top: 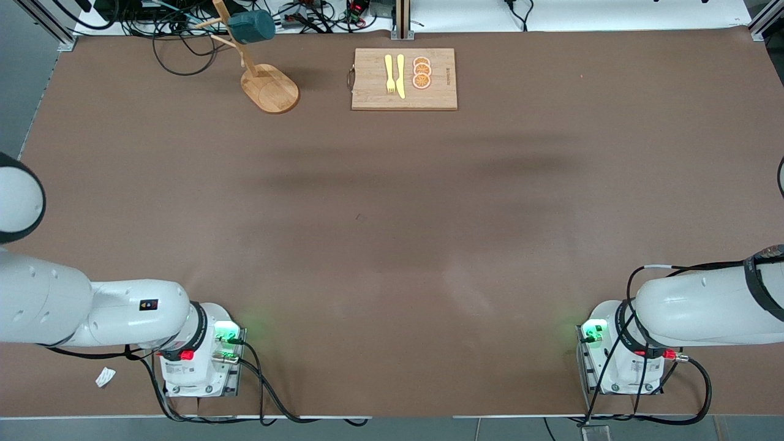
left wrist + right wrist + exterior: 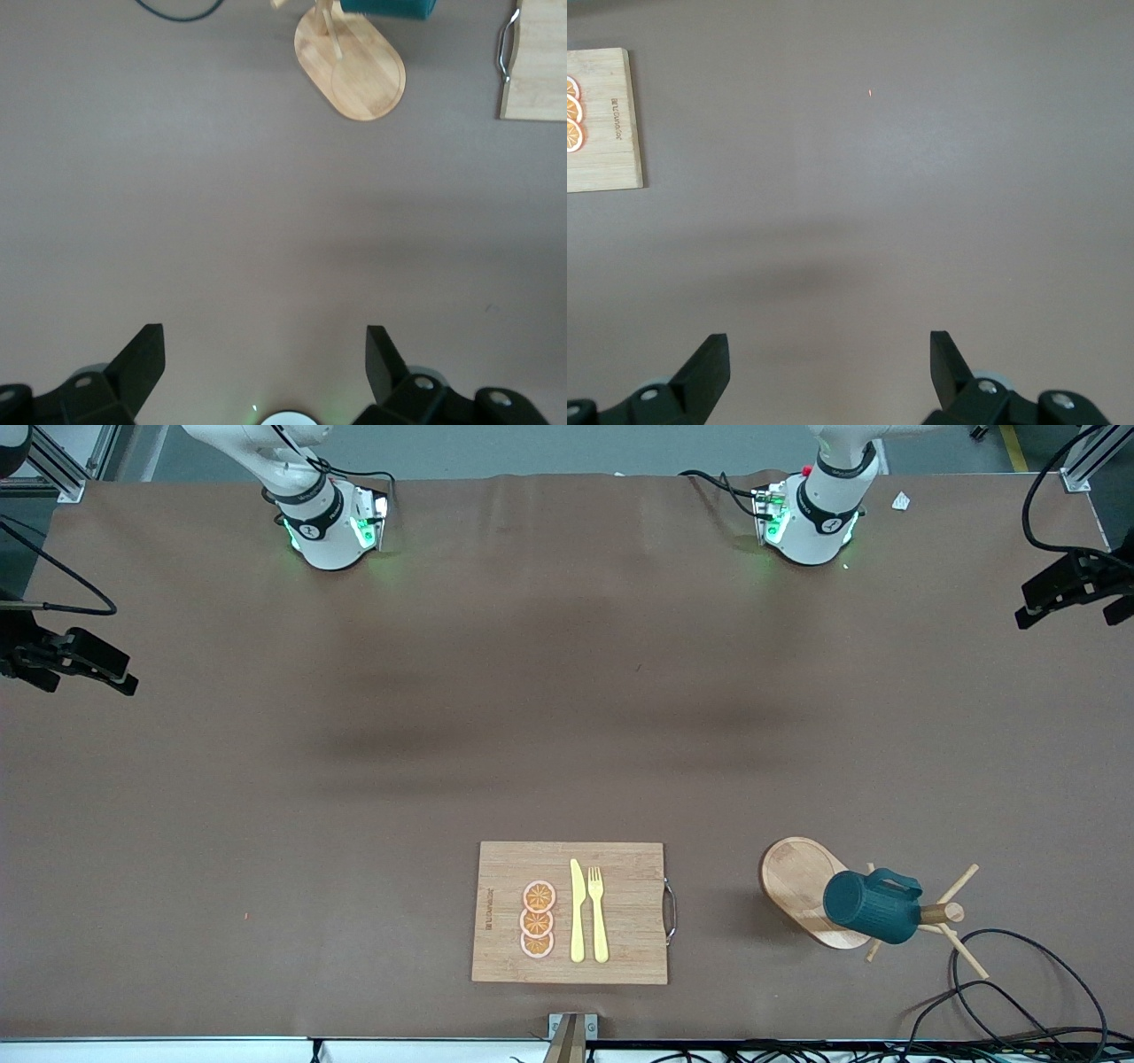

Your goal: Pass cup and hang on rack

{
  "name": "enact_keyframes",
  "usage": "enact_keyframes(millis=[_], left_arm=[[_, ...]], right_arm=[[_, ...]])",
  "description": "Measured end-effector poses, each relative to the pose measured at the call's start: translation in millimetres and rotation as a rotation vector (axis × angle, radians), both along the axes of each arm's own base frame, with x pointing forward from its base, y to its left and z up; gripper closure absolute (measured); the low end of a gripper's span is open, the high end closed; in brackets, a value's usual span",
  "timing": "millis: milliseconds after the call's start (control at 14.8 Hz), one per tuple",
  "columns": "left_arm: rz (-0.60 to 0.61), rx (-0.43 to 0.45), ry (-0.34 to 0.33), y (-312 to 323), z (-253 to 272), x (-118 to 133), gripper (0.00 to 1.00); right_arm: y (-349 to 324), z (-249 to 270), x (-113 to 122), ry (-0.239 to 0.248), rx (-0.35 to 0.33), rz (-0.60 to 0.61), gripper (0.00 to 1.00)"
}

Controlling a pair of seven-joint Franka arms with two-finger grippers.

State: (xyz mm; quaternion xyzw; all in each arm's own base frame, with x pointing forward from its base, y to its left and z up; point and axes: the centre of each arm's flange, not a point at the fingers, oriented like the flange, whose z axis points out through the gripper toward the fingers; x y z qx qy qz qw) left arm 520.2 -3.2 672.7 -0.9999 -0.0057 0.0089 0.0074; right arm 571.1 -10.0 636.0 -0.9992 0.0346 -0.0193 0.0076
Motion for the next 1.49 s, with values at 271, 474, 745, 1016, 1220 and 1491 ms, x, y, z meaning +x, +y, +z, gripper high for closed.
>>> enact_keyframes(millis=[271,474,745,1016,1220,1491], left_arm=[[-0.006,0.000,0.003,-5,0,-12,0.00],[-0.022,0.002,0.004,-14,-2,-13,0.00],[-0.039,0.004,0.005,-24,-5,-13,0.00],[-0.053,0.005,-0.001,-31,-6,-12,0.00],[-0.070,0.006,0.003,-40,-10,-10,0.00],[-0.062,0.009,0.008,-54,-16,-9,0.00]], right_arm=[[-1,0,0,0.000,0.000,-0.001,0.00],[-2,0,0,0.000,0.000,-0.004,0.00],[-2,0,0,0.000,0.000,-0.004,0.00],[-2,0,0,0.000,0.000,-0.004,0.00],[-2,0,0,0.000,0.000,-0.004,0.00],[-3,0,0,0.000,0.000,-0.005,0.00]])
